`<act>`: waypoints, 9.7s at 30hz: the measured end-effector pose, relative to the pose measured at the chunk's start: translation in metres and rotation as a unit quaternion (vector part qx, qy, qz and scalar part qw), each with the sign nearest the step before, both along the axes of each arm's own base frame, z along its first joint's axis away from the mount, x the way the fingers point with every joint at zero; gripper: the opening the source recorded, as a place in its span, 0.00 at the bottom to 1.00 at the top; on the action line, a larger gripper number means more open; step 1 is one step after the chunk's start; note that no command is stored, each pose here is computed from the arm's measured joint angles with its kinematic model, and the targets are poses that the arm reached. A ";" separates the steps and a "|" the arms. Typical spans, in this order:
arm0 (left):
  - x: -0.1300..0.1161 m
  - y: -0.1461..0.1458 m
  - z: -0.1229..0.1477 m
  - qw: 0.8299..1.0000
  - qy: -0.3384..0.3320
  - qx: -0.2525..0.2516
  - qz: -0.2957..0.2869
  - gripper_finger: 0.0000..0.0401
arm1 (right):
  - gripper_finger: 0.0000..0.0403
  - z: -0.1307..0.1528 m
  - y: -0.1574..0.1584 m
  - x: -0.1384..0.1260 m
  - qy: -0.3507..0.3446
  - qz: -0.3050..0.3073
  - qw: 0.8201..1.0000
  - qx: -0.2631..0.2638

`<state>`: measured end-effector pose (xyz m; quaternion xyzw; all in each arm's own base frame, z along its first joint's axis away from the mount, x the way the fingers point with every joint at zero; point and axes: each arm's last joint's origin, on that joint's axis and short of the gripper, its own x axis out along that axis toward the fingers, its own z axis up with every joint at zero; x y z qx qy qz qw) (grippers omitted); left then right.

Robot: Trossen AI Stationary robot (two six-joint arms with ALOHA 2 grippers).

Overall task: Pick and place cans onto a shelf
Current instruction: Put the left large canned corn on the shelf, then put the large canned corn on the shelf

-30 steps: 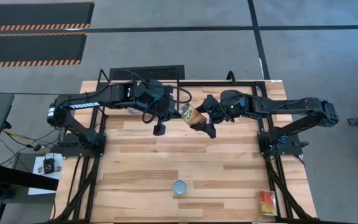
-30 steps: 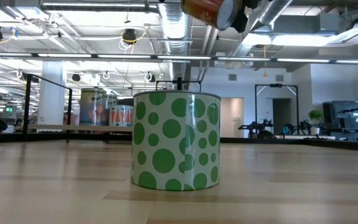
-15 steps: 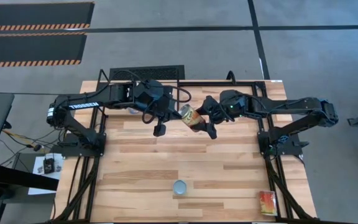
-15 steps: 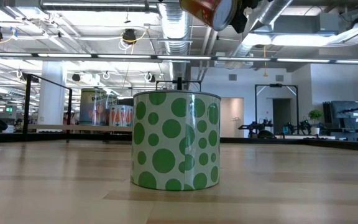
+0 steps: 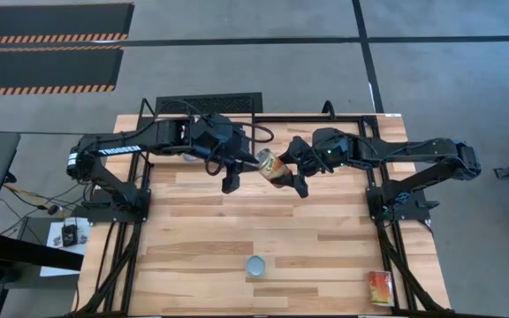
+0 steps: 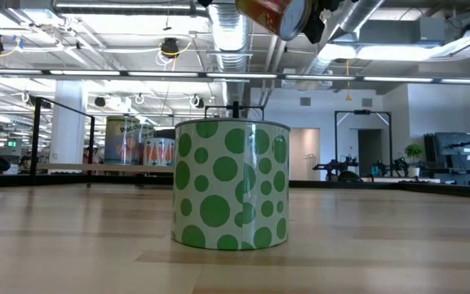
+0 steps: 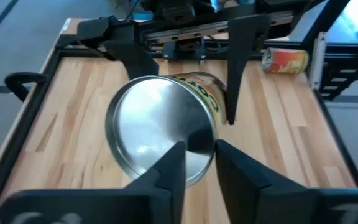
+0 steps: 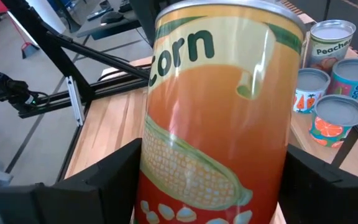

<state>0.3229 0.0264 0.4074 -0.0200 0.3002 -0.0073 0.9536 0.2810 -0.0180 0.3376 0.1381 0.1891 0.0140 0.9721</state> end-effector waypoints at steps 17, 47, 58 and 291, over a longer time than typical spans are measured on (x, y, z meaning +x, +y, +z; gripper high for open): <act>0.008 -0.005 -0.009 0.999 0.010 0.031 -0.029 0.04 | 0.76 -0.002 0.000 -0.001 0.007 -0.001 1.000 0.005; -0.021 -0.001 0.014 0.999 -0.014 0.047 -0.009 0.00 | 0.98 -0.001 0.000 -0.001 0.010 -0.005 1.000 0.011; -0.060 0.022 0.023 0.994 0.032 0.060 0.083 0.00 | 0.98 -0.001 0.000 -0.001 0.012 -0.004 1.000 0.009; -0.163 0.004 -0.085 0.948 -0.211 -0.047 0.233 0.00 | 0.08 -0.031 0.076 -0.025 0.209 -0.048 0.967 0.137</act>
